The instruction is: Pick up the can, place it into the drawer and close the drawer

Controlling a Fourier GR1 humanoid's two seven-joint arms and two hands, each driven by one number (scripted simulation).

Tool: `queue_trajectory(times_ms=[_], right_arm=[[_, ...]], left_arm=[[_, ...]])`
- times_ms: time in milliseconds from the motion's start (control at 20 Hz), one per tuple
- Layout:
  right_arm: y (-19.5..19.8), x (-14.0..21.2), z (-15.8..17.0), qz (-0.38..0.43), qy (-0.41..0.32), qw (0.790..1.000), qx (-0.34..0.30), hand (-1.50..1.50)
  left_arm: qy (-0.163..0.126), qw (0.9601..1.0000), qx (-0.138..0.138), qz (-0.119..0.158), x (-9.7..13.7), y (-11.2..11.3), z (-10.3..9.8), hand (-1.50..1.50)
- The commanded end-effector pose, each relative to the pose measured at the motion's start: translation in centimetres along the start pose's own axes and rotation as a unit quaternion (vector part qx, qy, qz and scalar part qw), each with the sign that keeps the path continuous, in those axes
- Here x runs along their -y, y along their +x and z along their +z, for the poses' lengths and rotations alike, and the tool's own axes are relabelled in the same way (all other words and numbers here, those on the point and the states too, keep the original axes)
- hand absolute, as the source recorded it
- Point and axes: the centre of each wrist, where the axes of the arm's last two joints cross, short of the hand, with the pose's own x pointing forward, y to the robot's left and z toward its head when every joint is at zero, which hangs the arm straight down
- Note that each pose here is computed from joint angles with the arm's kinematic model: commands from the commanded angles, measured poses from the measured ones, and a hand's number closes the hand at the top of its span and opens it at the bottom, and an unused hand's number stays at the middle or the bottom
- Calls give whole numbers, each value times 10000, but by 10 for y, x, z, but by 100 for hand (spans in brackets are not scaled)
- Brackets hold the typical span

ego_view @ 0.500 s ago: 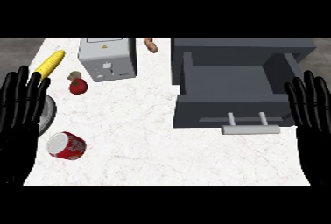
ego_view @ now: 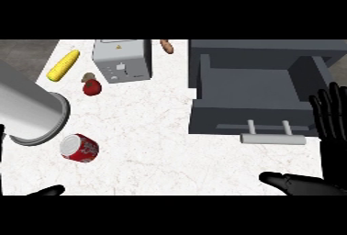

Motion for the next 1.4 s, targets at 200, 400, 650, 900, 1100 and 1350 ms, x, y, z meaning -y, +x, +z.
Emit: queue_trajectory(times_ms=[200,400,650,900,1100,1350], right_arm=[[-1,27,0,66,-114,9983,-562,-150],[-11,30,-3,46,-184,9978,-639,-150],[-15,19,4,74,-157,9982,-573,-150],[-9,18,18,-6,-204,9982,-561,-150],[-11,46,4,-47,-255,9987,-432,-150],[-7,47,6,196,-211,9987,-430,-150]], left_arm=[[937,9922,-810,-109,-23,20,15,-150],[777,9937,-807,80,-28,22,34,-150],[778,9930,-894,-2,-17,22,13,-150],[742,9912,-1098,-19,-25,-11,5,-150],[739,9892,-1265,-110,6,-31,16,-150],[782,9873,-1372,-181,20,-68,20,-150]])
